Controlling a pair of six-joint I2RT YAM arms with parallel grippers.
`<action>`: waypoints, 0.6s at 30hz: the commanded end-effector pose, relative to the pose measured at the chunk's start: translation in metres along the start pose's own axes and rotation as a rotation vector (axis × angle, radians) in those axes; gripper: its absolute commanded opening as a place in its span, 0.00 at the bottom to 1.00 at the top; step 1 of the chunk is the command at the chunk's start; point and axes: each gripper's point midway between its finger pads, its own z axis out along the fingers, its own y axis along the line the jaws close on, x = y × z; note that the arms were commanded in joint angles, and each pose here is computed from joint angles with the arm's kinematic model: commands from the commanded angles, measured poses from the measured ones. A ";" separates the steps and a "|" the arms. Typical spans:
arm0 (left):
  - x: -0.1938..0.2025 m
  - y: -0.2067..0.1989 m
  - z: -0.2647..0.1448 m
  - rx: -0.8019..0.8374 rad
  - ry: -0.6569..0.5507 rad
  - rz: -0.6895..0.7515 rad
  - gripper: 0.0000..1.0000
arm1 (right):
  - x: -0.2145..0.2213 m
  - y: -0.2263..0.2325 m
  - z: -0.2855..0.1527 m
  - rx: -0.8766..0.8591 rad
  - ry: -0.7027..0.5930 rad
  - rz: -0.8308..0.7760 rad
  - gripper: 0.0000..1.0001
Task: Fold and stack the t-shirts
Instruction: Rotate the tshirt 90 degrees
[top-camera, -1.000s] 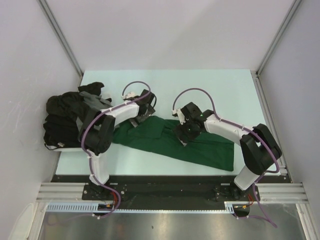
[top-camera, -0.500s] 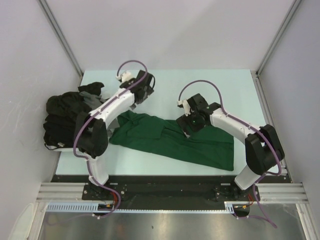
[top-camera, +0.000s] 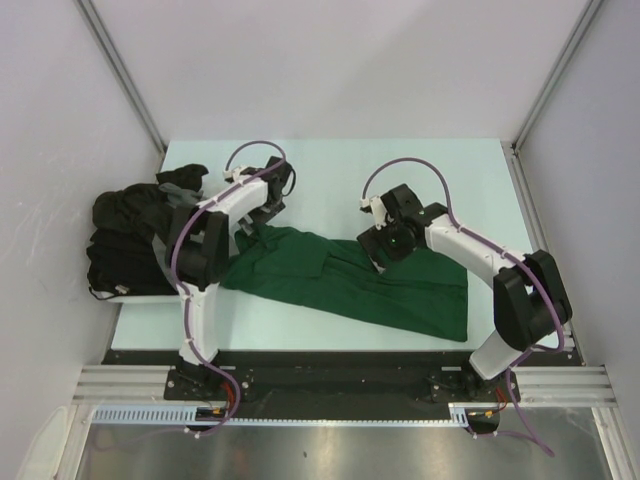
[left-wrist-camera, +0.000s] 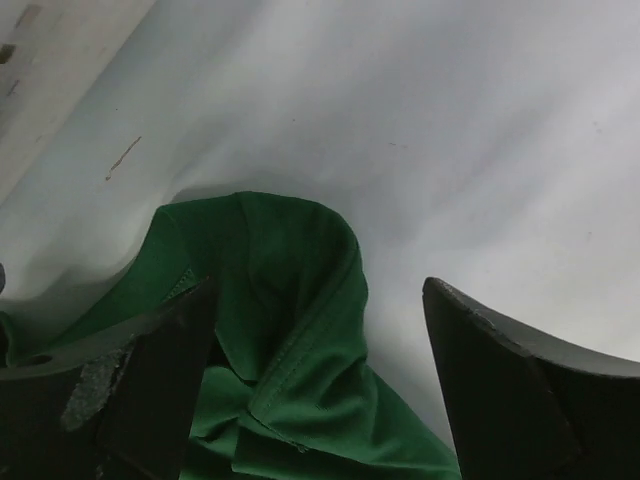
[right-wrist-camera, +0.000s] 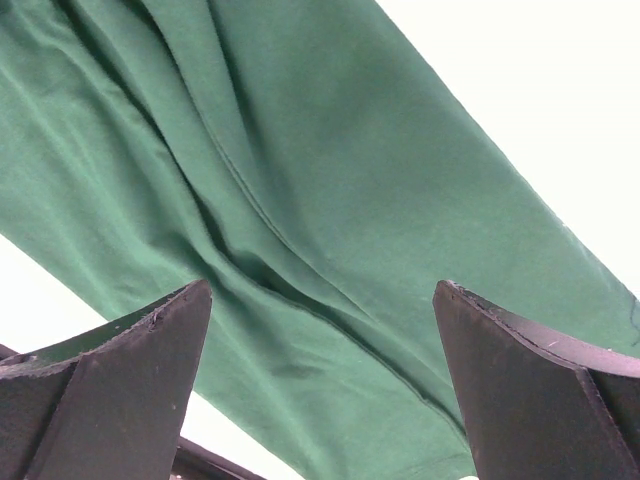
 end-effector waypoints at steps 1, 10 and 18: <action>-0.004 -0.004 0.006 0.022 0.005 0.000 0.86 | -0.006 -0.001 -0.007 -0.006 -0.024 -0.017 1.00; 0.015 -0.015 0.024 0.077 0.059 0.030 0.55 | -0.001 -0.017 -0.014 0.048 -0.010 -0.006 1.00; -0.007 -0.047 0.015 0.238 -0.017 0.115 0.00 | 0.001 -0.022 -0.017 0.074 -0.011 0.009 1.00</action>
